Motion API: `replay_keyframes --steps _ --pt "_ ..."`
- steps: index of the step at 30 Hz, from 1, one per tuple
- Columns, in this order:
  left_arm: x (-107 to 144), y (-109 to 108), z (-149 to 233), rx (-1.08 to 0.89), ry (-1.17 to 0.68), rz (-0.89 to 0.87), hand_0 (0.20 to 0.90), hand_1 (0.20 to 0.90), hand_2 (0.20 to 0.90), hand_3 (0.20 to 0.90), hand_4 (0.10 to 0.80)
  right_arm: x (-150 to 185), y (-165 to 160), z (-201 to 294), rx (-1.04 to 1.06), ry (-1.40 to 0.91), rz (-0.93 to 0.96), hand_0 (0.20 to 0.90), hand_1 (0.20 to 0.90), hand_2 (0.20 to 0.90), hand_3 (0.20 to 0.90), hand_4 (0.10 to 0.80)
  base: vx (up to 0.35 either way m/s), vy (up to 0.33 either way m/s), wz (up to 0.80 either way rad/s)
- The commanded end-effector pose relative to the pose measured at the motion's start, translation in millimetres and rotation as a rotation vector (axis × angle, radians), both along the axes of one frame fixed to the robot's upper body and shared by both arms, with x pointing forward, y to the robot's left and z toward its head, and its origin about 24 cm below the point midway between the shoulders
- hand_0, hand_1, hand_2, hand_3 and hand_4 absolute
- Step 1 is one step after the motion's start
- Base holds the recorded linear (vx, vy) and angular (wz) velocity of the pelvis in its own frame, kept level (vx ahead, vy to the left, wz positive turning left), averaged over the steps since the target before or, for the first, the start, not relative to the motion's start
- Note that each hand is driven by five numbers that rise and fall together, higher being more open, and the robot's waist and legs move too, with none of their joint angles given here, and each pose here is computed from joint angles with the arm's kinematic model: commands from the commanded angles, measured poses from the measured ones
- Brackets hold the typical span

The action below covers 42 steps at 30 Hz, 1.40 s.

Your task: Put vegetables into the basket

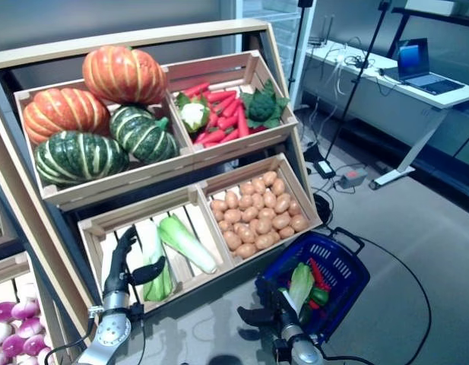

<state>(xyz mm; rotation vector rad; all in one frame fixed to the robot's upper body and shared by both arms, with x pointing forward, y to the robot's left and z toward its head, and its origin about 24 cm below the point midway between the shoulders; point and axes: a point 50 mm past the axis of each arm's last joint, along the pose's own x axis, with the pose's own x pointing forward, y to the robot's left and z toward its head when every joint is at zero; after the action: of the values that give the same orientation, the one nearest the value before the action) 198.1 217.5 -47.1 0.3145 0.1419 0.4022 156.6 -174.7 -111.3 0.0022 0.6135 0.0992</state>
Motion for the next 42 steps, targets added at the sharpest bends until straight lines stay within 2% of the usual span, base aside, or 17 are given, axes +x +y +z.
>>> replay_keyframes --steps 1,10,12,16,19,24,27,35,42 --pt "44.2 14.7 50.2 0.07 -0.267 0.054 0.9 0.9 0.9 0.9 0.8 37.9 6.8 35.2 0.041 -0.227 -0.03 0.9 0.9 0.9 0.9 0.8 0.063 0.046 -0.12" --pt "55.2 30.3 51.1 0.038 -0.22 0.2 0.9 0.9 0.9 0.9 0.8 50.1 6.2 60.9 0.097 -0.33 -0.063 0.9 0.9 0.9 0.9 0.8 0.037 0.056 -0.12" --pt "76.4 29.8 76.6 0.052 -0.321 0.21 0.9 0.9 0.9 0.9 0.8 69.6 4.8 85.2 0.122 -0.453 -0.058 0.9 0.9 0.9 0.9 0.8 -0.308 0.041 -0.35" --pt "95.2 37.1 106.1 0.093 -0.404 0.229 0.9 0.9 0.9 0.9 0.8 87.5 0.9 109.4 0.085 -0.562 -0.024 0.9 0.9 0.9 0.9 0.8 -0.288 0.031 0.07" --pt "103.8 48.6 123.3 0.154 -0.439 0.259 0.9 0.9 0.9 0.9 0.8 93.4 -7.3 118.7 0.094 -0.6 -0.045 0.9 0.9 0.9 0.9 0.8 -0.15 0.044 -0.06" --pt "119.9 60.0 140.6 0.102 -0.462 0.323 0.9 0.9 0.9 0.9 0.8 101.5 -19.4 126.7 0.074 -0.643 -0.099 0.9 0.9 0.9 0.9 0.8 -0.092 0.04 -0.04" --pt "123.7 63.8 144.1 0.126 -0.448 0.348 0.9 0.9 0.9 0.9 0.8 103.6 -22.5 128.0 0.059 -0.64 -0.108 0.9 0.9 0.9 0.9 0.8 -0.02 0.04 0.03" --pt "123.8 96.0 164.3 0.182 -0.438 0.512 0.9 0.9 0.9 0.9 0.8 104.4 -33.9 128.0 0.033 -0.614 -0.108 0.9 0.9 0.9 0.9 0.8 -0.01 0.04 -0.05" --pt "130.5 104.2 190.7 0.249 -0.466 0.541 0.9 0.9 0.9 0.9 0.8 108.1 -34.9 134.0 0.032 -0.631 -0.096 0.9 0.9 0.9 0.9 0.8 -0.007 0.008 0.01"
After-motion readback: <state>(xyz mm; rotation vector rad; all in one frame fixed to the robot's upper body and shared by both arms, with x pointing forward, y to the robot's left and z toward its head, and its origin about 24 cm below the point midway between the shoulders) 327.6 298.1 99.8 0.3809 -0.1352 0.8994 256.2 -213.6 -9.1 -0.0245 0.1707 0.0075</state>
